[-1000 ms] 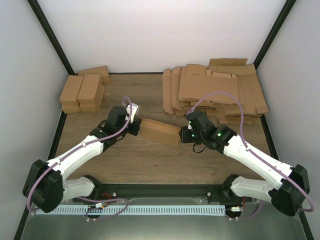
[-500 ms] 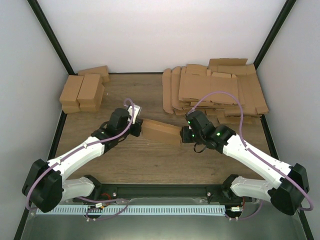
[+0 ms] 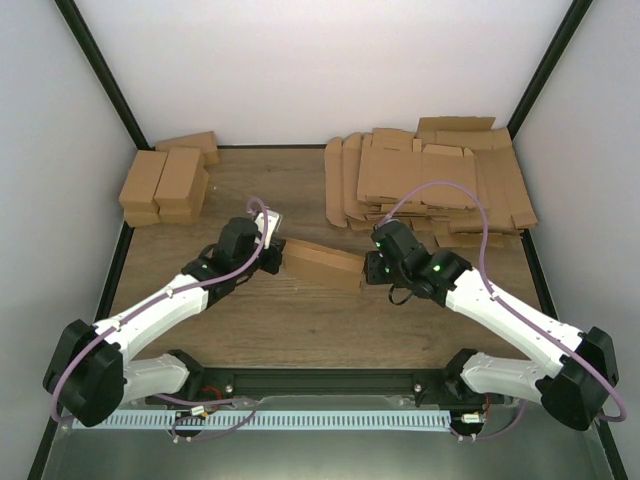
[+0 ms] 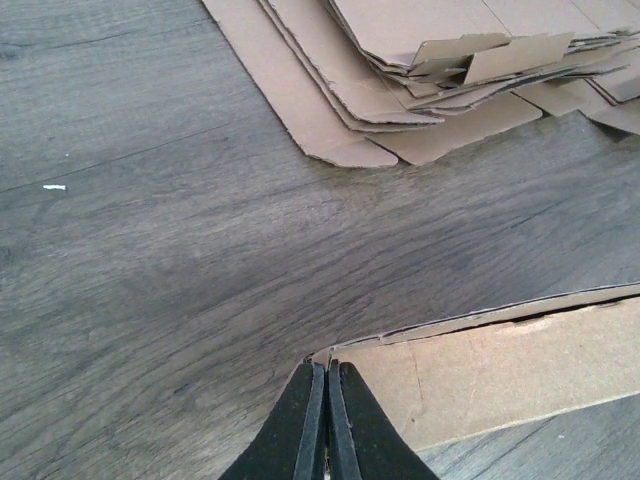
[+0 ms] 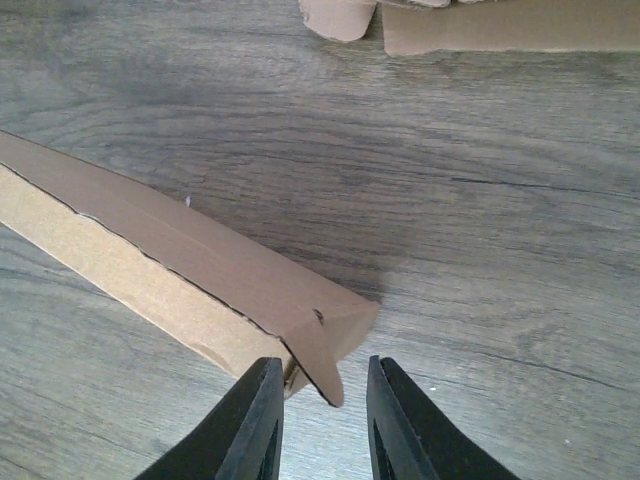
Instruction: Fold the paper box
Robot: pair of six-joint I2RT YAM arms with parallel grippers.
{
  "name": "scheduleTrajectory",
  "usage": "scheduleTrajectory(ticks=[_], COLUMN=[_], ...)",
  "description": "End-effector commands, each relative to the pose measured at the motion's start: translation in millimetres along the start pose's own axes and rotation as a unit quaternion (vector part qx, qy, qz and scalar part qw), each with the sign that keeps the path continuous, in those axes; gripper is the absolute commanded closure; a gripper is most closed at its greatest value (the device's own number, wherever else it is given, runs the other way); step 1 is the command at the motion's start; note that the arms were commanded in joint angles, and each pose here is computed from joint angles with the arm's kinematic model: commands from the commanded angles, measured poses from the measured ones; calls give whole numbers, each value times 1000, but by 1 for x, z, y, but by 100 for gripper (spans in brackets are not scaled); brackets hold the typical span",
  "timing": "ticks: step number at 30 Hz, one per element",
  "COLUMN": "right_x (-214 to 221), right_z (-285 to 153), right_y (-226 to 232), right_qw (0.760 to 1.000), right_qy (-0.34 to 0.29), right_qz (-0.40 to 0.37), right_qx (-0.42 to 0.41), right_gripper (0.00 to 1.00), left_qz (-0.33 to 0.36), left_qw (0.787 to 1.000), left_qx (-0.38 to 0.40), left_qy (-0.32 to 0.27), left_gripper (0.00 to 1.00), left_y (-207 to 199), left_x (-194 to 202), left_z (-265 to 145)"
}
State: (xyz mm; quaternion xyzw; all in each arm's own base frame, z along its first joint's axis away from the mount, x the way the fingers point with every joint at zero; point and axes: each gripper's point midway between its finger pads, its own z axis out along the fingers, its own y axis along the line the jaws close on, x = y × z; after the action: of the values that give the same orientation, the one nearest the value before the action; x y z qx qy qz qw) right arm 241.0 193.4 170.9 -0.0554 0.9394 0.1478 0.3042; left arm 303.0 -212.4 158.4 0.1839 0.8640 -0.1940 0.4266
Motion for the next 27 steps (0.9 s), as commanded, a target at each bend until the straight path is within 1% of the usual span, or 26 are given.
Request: scheduleTrajectory(ticks=[1, 7, 9, 11, 12, 20, 27], right_x=[-7, -4, -3, -3, -3, -4, -3], right_z=[0, 3, 3, 1, 0, 2, 2], right_y=[17, 25, 28, 33, 34, 34, 29], right_qw=[999, 999, 998, 997, 997, 997, 996], right_qy=[-3, 9, 14, 17, 16, 19, 22], right_qz=[2, 4, 11, 22, 27, 38, 71], right_qx=[-33, -48, -59, -72, -76, -72, -57], right_gripper=[76, 76, 82, 91, 92, 94, 96], left_qz=[1, 1, 0, -1, -1, -1, -3], left_qw=[1000, 1000, 1000, 1000, 1000, 1000, 1000], left_qx=[-1, -2, -1, 0, 0, 0, 1], left_qy=[12, 11, 11, 10, 9, 8, 3], left_gripper=[96, 96, 96, 96, 96, 96, 96], left_y=[0, 0, 0, -1, -1, -1, -1], left_x=[10, 9, 10, 9, 8, 8, 12], left_z=[-1, -2, -2, -3, -3, -4, -5])
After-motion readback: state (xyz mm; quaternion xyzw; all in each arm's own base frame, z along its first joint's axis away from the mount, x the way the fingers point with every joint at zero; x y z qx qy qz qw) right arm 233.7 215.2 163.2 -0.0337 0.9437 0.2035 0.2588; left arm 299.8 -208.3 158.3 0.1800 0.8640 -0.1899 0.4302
